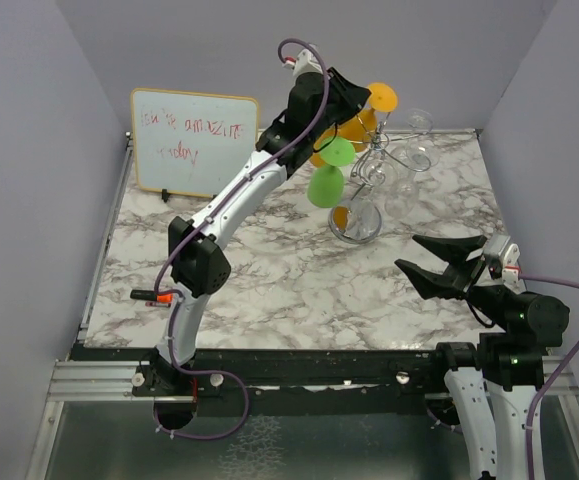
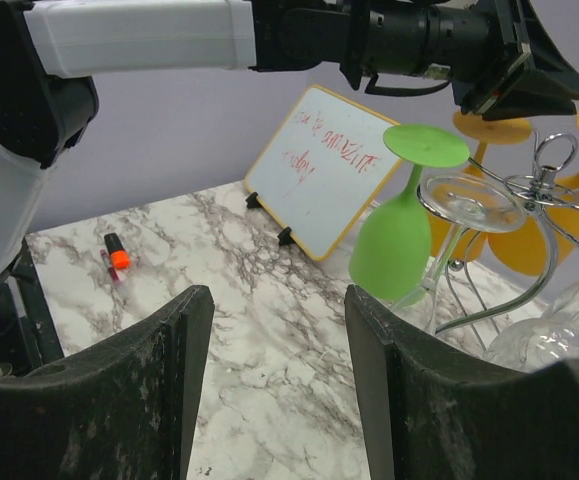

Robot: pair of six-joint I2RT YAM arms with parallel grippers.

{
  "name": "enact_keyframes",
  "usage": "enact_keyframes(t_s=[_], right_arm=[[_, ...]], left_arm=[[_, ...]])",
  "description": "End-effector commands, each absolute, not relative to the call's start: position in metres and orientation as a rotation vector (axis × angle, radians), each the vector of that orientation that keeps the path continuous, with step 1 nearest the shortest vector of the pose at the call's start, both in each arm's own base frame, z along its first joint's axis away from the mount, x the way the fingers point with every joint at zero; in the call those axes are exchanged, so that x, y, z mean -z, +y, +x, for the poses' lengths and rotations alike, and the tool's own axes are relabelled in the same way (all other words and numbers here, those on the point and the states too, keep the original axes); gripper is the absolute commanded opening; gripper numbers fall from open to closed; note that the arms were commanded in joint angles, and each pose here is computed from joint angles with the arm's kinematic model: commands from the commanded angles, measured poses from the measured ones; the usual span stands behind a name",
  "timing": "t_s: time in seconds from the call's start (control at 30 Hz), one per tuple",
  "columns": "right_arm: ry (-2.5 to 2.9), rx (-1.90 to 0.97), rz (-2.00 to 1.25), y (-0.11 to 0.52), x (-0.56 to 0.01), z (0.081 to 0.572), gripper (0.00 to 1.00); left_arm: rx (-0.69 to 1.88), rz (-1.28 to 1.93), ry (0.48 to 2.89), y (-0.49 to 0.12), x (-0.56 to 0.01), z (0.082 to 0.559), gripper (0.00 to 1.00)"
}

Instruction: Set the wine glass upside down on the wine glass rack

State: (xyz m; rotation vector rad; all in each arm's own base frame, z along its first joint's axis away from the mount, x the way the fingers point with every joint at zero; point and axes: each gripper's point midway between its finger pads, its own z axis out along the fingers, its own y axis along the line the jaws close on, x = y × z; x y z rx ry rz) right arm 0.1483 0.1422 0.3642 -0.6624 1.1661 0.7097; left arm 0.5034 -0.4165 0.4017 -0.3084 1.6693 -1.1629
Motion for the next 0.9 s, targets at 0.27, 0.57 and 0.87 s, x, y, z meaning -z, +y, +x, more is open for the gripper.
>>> enact_keyframes(t_s=[0.27,0.57,0.87], right_arm=[[1.129,-0.695,-0.651,0.141,-0.377,0.142,0.61],[1.206,-0.577,-0.375,0.108,-0.392,0.165,0.61],[1.529,-0.338,0.202,0.028,-0.35,0.195,0.6]], left_arm=[[1.185,-0.193,1.578,-0.383,-0.475,0.452,0.32],[0.981,-0.103,1.614,-0.327,-0.47,0.408,0.53],[0.594,-0.038,1.671,-0.206,-0.416,0.321,0.88]])
